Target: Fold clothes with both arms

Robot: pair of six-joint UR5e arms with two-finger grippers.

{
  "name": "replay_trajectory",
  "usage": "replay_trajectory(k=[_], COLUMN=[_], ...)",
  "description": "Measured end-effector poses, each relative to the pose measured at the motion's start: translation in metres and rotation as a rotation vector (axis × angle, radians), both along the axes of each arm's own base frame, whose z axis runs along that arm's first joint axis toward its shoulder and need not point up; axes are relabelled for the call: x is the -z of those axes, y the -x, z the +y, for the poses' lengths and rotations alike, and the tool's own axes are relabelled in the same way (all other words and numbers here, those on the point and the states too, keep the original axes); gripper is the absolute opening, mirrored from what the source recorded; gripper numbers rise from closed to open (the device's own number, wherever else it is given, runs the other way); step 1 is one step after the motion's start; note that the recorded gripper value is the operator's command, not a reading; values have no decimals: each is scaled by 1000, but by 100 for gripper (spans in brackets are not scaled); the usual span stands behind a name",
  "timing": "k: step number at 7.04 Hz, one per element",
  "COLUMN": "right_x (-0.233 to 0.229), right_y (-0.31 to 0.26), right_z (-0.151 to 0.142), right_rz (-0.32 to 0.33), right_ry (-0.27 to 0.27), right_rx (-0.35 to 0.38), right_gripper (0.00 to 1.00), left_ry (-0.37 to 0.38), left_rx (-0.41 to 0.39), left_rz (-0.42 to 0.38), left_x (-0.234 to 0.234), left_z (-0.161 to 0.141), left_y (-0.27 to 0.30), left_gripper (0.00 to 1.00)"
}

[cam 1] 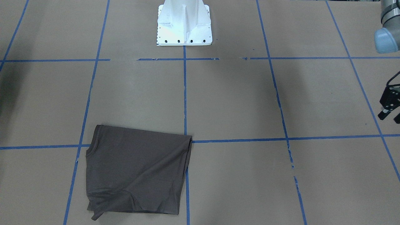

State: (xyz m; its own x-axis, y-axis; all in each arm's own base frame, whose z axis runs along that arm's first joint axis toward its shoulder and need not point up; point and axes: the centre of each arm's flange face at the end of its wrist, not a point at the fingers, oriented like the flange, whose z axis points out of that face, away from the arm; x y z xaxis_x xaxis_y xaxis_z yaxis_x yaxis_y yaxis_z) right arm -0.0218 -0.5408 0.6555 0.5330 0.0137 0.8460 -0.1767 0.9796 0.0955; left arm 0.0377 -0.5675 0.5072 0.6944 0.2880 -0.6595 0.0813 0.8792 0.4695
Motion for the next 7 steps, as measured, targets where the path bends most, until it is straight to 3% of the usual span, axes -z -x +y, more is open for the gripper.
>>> replay_trajectory(k=[1, 2, 4, 7], right_x=[-6, 1, 10, 26], right_y=[-8, -15, -30, -52], right_z=[-1, -2, 1, 17], right_rz=[56, 88, 148, 212], right_ry=[-16, -9, -34, -75], right_rx=[37, 69, 150, 226], right_gripper=[100, 100, 100, 100], left_ry=[25, 82, 215, 296], left_rx=[-46, -88, -133, -140], left_rz=[-76, -118, -104, -81], left_x=[-16, -29, -42, -47], left_z=[-1, 0, 9, 40], left_y=[28, 46, 60, 63], left_gripper=[100, 100, 100, 100])
